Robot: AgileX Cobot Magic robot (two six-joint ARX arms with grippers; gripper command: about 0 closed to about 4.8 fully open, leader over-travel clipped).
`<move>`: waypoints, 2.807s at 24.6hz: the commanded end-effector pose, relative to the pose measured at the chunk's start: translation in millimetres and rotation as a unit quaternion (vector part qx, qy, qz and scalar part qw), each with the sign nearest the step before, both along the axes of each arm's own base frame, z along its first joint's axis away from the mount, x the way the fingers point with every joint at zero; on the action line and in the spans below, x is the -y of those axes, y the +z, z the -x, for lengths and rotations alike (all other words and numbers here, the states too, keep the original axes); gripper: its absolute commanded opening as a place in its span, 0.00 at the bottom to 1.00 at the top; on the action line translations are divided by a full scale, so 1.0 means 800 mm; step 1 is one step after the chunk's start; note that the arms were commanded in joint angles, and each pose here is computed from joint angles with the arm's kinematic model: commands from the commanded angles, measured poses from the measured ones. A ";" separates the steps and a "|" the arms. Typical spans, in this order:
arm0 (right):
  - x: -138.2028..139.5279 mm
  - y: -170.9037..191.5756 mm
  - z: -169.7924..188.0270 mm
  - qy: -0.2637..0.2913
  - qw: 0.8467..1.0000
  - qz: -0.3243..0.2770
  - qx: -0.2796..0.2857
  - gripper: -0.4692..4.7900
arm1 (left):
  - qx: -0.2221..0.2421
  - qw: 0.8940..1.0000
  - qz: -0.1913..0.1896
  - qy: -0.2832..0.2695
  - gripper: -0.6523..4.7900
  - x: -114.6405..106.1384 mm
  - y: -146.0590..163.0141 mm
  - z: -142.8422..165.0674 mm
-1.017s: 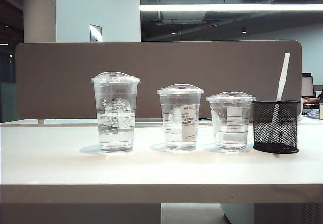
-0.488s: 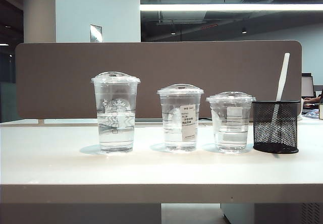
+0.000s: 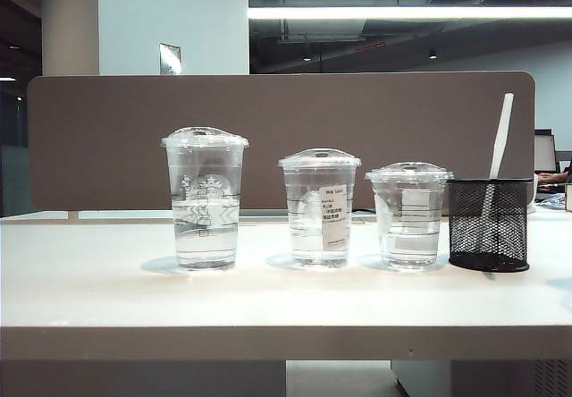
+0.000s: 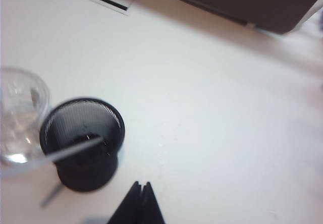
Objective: Pick up the straw and insert it into the large coffee cup.
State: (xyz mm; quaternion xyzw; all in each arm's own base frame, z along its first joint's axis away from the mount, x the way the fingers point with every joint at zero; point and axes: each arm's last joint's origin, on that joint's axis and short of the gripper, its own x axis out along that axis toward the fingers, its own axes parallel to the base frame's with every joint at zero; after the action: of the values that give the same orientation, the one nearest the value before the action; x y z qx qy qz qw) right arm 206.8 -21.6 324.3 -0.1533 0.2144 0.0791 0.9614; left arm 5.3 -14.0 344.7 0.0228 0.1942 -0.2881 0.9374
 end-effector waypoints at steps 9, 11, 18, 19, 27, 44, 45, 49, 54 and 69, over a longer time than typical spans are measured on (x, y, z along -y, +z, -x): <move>0.010 -0.090 0.003 -0.021 0.988 -0.134 0.072 0.09 | 0.013 1.000 0.001 -0.004 0.11 0.000 0.003 0.001; 0.001 -0.126 0.018 -0.009 0.986 -0.142 0.087 0.09 | 0.014 1.000 0.001 -0.004 0.11 0.000 0.003 0.002; -0.008 -0.193 0.047 -0.022 0.973 -0.212 0.093 0.15 | 0.013 1.000 0.002 -0.006 0.11 0.000 0.003 0.002; -0.012 -0.191 0.048 -0.008 0.971 -0.210 0.119 0.26 | 0.013 1.000 0.002 -0.006 0.11 0.000 0.002 0.002; -0.044 -0.186 0.046 0.060 0.977 -0.144 0.148 0.34 | 0.013 1.000 0.002 -0.006 0.11 0.000 0.003 0.002; -0.061 -0.192 -0.010 0.079 0.974 -0.138 0.159 0.57 | 0.012 1.000 0.002 -0.006 0.11 0.000 0.002 0.002; -0.062 -0.190 -0.018 0.080 0.974 -0.138 0.160 0.57 | 0.012 1.000 0.002 -0.006 0.11 0.000 0.002 0.002; -0.064 -0.189 -0.036 0.081 0.975 -0.139 0.154 0.55 | 0.013 1.000 0.002 -0.006 0.11 0.000 0.002 0.002; -0.066 -0.194 -0.047 0.085 0.976 -0.140 0.144 0.29 | 0.012 1.000 0.002 -0.006 0.11 0.000 0.002 0.002; -0.070 -0.175 -0.081 0.094 0.972 -0.142 0.159 0.17 | 0.014 1.000 0.000 -0.006 0.11 0.000 0.002 0.002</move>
State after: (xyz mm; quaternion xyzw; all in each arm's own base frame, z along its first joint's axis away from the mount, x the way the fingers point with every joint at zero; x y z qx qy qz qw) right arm 270.3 33.5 181.2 -0.0448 0.0355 0.1717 0.9835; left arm 3.4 -14.1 344.6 0.0228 0.1903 -0.2919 0.9371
